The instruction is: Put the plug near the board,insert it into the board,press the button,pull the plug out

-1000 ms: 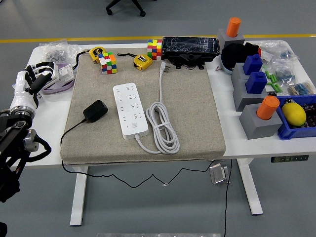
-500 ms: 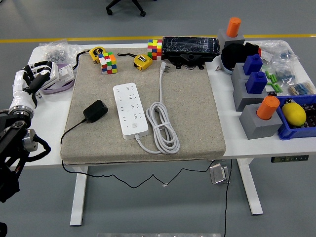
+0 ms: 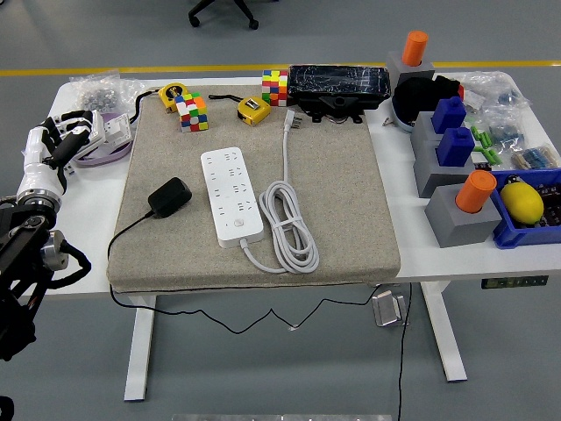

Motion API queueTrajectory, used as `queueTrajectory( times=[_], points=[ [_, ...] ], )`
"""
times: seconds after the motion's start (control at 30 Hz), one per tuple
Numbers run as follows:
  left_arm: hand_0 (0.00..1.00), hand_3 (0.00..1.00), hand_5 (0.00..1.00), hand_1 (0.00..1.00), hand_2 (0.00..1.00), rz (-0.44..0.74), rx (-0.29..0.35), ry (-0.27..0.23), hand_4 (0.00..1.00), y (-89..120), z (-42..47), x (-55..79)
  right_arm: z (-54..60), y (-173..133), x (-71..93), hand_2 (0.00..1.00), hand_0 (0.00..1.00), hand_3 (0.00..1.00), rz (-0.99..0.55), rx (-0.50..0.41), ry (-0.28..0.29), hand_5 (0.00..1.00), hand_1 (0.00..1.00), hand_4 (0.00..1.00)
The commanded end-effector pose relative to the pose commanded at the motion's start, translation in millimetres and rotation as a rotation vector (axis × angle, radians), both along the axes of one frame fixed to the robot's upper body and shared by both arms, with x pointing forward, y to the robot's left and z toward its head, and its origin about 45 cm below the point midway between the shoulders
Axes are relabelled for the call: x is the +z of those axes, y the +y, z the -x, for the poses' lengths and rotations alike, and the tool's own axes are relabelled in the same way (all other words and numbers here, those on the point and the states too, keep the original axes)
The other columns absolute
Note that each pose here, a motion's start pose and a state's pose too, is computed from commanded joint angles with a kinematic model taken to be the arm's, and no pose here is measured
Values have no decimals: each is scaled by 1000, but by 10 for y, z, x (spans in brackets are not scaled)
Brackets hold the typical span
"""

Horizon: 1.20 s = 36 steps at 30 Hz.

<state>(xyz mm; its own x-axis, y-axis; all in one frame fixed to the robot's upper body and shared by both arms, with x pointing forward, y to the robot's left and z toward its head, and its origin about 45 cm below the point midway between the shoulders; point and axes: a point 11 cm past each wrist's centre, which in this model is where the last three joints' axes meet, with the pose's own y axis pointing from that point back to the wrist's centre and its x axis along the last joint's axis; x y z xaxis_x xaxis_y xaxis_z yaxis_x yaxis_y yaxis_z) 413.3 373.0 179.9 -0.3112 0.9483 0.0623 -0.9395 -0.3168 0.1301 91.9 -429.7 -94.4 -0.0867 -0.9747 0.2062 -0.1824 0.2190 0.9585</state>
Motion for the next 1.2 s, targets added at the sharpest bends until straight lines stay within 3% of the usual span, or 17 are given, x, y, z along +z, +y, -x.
queueTrajectory(
  times=[1.2],
  points=[
    [635,574,322,655,592,6,-18,-5,706,-68,-20,15,11,27,-12,686,609,573,-6,-3,0,446,675,915]
  ],
)
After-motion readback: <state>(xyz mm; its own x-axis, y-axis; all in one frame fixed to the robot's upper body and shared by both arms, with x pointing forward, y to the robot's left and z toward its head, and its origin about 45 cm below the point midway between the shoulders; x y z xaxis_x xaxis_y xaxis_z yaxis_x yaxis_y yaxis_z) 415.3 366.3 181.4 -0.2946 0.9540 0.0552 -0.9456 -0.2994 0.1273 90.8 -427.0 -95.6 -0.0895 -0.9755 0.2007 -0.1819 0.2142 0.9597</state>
